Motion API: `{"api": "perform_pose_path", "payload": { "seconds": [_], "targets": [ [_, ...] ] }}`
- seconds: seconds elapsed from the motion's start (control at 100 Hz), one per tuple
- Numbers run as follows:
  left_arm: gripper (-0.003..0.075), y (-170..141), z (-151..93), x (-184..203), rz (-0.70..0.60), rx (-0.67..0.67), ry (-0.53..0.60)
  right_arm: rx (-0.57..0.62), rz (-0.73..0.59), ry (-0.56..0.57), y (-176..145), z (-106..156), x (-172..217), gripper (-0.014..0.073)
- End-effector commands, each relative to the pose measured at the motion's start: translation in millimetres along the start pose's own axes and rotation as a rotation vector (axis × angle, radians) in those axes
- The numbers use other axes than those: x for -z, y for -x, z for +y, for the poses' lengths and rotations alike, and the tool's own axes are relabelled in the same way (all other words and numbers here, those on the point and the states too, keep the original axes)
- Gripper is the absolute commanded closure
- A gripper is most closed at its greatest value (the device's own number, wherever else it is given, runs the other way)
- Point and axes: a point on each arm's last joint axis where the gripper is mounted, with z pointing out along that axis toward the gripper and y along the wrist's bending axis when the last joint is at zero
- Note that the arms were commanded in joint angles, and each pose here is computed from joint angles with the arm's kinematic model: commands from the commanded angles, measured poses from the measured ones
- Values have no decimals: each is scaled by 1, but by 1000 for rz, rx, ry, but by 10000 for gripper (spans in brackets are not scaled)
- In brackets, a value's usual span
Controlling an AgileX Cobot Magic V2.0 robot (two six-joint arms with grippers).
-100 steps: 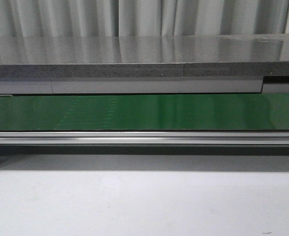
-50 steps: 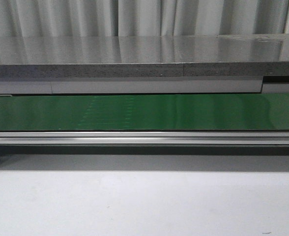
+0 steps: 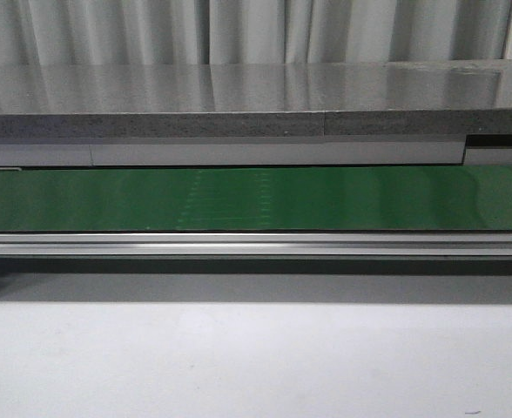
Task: Move button from left to right
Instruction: 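Close the left gripper on the push button's black body and lift it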
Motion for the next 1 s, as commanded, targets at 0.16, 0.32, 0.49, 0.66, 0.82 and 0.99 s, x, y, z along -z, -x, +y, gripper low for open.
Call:
{"api": "perform_pose_path", "payload": {
  "seconds": [0.16,0.32,0.49,0.66,0.82,0.99],
  "targets": [
    [113,34,24,-48,64,13,62,8,-94,5,8,0,2,663],
    [120,34,30,-96,184,7,10,8,-94,5,8,0,2,663],
    [120,25,35,-139,259,36,-2,8,-94,5,8,0,2,663],
    [120,15,32,-168,315,32,-18,8,-94,5,8,0,2,663],
    [120,11,30,-185,322,24,-26,8,-94,5,8,0,2,663],
    [120,6,28,-199,334,27,-33,8,-94,5,8,0,2,663]
  ]
}}
